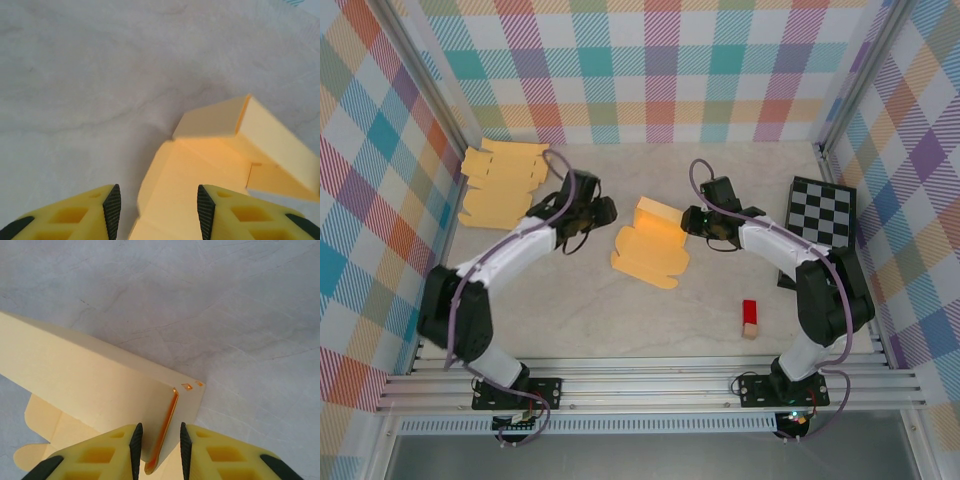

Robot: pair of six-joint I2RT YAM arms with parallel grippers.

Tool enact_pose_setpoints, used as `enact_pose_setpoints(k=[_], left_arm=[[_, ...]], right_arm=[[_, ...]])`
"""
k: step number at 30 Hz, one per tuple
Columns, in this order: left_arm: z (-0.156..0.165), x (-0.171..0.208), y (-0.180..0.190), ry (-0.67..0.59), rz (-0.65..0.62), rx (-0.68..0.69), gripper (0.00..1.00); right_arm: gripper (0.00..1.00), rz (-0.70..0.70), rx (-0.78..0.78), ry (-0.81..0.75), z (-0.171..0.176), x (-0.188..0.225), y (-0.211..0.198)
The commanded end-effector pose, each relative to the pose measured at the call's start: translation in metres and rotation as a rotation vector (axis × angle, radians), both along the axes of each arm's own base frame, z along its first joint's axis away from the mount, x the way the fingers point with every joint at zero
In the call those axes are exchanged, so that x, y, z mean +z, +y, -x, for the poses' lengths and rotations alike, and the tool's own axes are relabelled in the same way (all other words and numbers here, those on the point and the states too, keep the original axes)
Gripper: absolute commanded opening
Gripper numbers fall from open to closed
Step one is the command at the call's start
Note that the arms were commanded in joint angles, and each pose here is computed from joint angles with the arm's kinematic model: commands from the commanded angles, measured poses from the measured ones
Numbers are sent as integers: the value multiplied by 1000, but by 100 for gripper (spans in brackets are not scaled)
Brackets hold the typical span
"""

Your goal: Fold the paper box

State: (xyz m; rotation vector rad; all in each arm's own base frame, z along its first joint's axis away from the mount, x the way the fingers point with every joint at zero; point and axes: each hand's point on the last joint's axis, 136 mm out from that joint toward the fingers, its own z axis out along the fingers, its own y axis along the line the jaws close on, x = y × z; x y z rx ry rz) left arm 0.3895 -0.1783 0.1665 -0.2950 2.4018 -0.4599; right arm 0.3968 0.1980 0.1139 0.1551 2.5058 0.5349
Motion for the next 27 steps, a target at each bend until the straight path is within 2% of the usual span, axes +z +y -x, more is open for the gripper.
enact_pose_setpoints(k=[1, 6, 12, 16, 23, 27], left_arm=[[47, -44, 17, 142, 44, 59, 47], [77, -66, -18, 130, 261, 20, 50], [82, -81, -51, 90, 257, -37, 60], [78, -104, -63, 108, 273, -26, 64], [76, -126, -70, 90, 305, 36, 63], [74, -126, -80, 37, 304, 47, 57]], right_arm=[[29, 56, -52, 83, 15, -19, -16], [30, 55, -62, 89, 13, -19, -16], [30, 59, -70, 104, 11, -20, -16], [30, 62, -71, 101, 12, -19, -17], [30, 66, -75, 103, 13, -18, -18], [30, 68, -77, 105, 13, -19, -19]])
